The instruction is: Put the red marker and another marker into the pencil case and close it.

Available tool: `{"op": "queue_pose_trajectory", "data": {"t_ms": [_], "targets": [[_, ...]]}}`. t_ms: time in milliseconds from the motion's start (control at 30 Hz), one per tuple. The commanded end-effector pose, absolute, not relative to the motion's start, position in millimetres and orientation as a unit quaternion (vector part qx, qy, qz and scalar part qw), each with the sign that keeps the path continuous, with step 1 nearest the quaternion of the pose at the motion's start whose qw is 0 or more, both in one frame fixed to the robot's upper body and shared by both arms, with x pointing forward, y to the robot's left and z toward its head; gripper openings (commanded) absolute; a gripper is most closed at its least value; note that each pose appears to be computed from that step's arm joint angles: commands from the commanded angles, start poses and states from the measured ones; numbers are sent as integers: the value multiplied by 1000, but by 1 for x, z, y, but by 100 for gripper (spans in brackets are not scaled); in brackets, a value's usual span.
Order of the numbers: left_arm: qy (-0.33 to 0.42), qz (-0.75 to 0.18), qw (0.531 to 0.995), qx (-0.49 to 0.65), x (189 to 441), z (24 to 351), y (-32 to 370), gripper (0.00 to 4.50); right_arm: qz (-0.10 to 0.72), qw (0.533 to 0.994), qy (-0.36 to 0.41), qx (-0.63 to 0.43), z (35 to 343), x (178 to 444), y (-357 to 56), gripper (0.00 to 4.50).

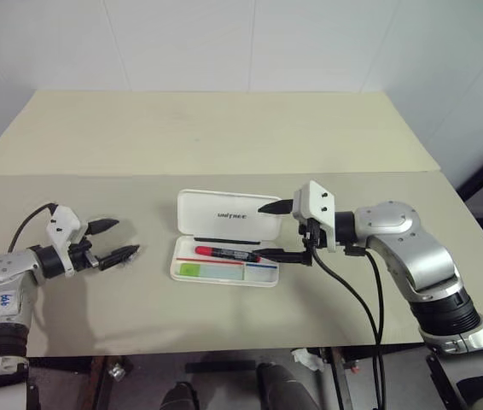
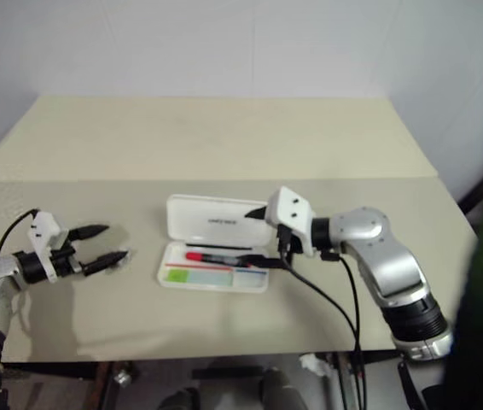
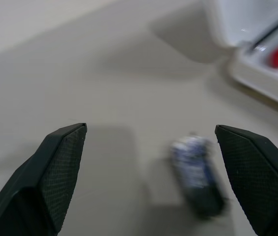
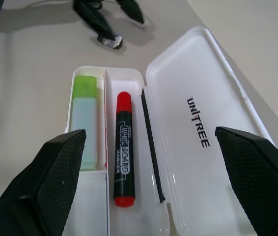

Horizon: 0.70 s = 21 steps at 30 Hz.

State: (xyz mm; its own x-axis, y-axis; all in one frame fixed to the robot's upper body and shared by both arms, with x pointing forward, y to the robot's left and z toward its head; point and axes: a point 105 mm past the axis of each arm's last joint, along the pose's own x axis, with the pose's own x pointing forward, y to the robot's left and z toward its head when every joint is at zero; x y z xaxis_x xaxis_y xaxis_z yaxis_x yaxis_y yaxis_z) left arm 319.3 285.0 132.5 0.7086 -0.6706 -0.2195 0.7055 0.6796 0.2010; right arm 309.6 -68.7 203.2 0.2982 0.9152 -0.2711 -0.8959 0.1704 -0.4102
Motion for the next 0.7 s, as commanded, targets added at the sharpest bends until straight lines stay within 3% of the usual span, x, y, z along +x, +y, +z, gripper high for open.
{"op": "queue_pose_trajectory", "data": {"t_ms": [33, 267, 367, 667, 700], "targets": [[71, -391, 909, 124, 310, 131, 278, 450, 583, 767, -47, -263, 215, 305, -73, 446], [133, -365, 915, 107, 307, 108, 279, 450, 582, 767, -48, -265, 216, 306, -74, 446], [142, -338, 926, 93, 314, 108, 283, 350, 578, 770, -46, -267, 217, 308, -78, 450], [118, -372, 913, 118, 322, 116, 270, 57, 581, 771, -31, -257, 203, 305, -103, 450], [113, -375, 912, 123, 324, 119, 269, 40, 586, 770, -36, -248, 204, 302, -105, 450]]}}
